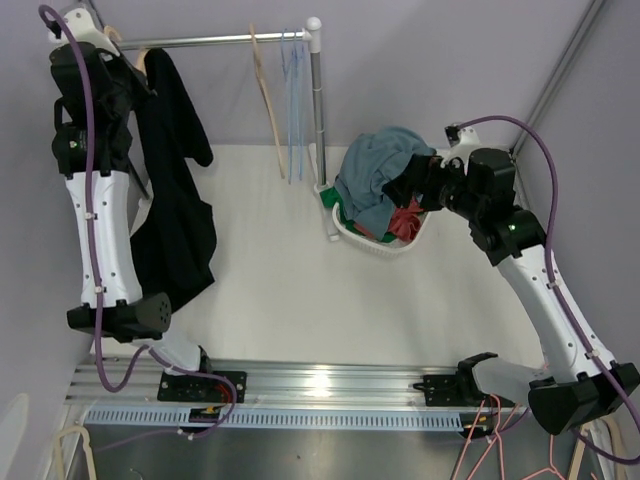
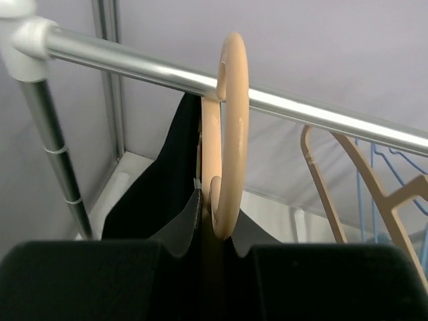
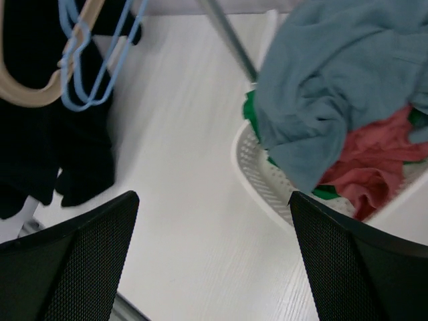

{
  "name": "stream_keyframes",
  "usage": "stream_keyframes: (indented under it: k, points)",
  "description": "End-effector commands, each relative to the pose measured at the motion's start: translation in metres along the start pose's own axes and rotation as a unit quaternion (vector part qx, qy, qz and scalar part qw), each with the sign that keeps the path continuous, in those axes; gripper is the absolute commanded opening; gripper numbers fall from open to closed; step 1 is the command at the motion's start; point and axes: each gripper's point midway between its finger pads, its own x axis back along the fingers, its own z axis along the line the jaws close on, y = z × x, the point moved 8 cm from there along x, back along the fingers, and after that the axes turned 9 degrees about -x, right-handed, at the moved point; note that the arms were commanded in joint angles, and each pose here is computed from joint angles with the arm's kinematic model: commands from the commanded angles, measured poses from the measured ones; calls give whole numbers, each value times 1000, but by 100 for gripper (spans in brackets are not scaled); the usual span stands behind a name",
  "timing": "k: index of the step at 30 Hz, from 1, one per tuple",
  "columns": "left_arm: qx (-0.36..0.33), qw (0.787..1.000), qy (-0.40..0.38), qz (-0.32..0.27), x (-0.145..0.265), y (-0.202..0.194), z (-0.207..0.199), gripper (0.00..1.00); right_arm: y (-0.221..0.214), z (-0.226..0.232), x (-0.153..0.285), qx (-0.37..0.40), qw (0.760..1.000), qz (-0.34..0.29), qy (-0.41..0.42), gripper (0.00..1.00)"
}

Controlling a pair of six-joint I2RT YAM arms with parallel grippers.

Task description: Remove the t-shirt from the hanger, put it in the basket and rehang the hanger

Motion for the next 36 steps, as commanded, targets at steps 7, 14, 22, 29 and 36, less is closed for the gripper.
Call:
stream_keyframes:
  k: [7,14,22,29,36]
  points:
    - [55,998,3,-2,71,-5,-21,1,-44,102,11,152,946,42,282,100]
    - [88,996,-5,34,99,-37,-29,1,-106,184,14,182,872,71,449,99]
    - [105,993,-19,43,113,-39,-33,1,-154,258,-6,187,842,40,505,99]
    - [105,993,-24,40,119,-36,-35,1,-172,301,-38,189,839,20,510,99]
    - [106,993,-29,39,118,-40,-38,0,-177,312,-60,190,861,-16,471,49]
